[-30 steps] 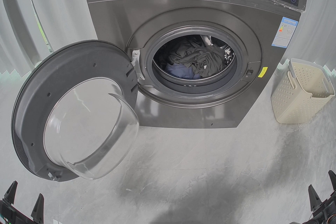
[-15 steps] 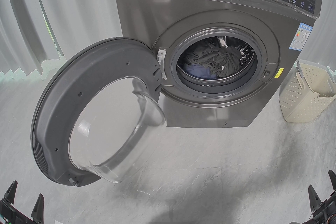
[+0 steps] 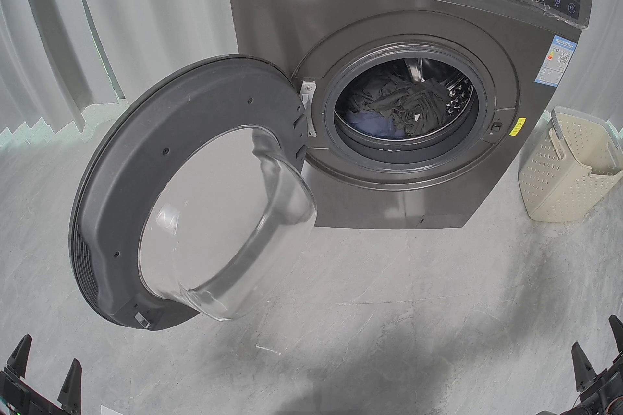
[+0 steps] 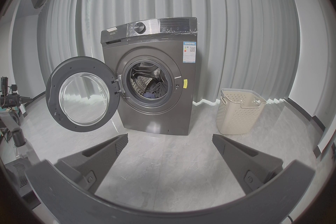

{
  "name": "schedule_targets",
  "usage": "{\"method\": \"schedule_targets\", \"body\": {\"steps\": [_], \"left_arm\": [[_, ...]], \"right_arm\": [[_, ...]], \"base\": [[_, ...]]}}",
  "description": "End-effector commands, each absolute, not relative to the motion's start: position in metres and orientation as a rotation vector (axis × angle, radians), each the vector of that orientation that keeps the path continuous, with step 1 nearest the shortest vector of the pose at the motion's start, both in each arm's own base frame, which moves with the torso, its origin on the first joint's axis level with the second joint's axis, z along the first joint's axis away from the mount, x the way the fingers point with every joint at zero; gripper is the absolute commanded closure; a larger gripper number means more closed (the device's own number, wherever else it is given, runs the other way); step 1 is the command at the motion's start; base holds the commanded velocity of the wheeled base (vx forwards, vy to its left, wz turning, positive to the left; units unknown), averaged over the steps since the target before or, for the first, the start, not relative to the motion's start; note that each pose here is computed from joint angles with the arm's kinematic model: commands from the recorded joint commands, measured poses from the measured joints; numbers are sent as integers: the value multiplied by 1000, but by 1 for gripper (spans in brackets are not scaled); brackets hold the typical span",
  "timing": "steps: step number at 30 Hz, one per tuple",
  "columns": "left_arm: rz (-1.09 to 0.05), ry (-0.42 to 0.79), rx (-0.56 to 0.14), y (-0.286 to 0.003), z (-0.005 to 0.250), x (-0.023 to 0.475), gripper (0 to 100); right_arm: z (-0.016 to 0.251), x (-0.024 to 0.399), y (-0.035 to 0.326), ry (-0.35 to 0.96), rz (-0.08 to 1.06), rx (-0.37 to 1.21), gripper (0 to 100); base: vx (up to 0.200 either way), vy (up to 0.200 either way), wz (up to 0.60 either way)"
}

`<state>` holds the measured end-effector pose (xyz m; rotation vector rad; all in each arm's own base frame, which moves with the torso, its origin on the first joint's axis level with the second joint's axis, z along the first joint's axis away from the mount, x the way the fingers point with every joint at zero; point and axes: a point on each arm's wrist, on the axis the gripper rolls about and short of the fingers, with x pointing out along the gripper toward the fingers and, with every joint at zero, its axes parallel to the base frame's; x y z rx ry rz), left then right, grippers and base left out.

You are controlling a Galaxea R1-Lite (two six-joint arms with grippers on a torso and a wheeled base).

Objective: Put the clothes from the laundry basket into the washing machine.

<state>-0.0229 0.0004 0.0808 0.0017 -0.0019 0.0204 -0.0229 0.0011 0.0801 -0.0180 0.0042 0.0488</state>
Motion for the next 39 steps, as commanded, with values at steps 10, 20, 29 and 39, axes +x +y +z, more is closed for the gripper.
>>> {"method": "schedule_targets", "body": {"steps": [10,20,29,39], "left_arm": [[-72,-148,-14,-1,141,-31,0],[-228,75,-10,-8,179,45,0],[-278,121,-18,-19,202,115,0],[-362,157,-16,-27,205,137,0]], "right_arm": [[75,-22,1,13,49,-18,0],[75,-22,1,12,51,-17,0],[75,-22,1,12,51,-18,0],[75,-22,1,12,51,-18,0]], "base": [[0,0,0],[0,0,0],[0,0,0],[0,0,0]]}}
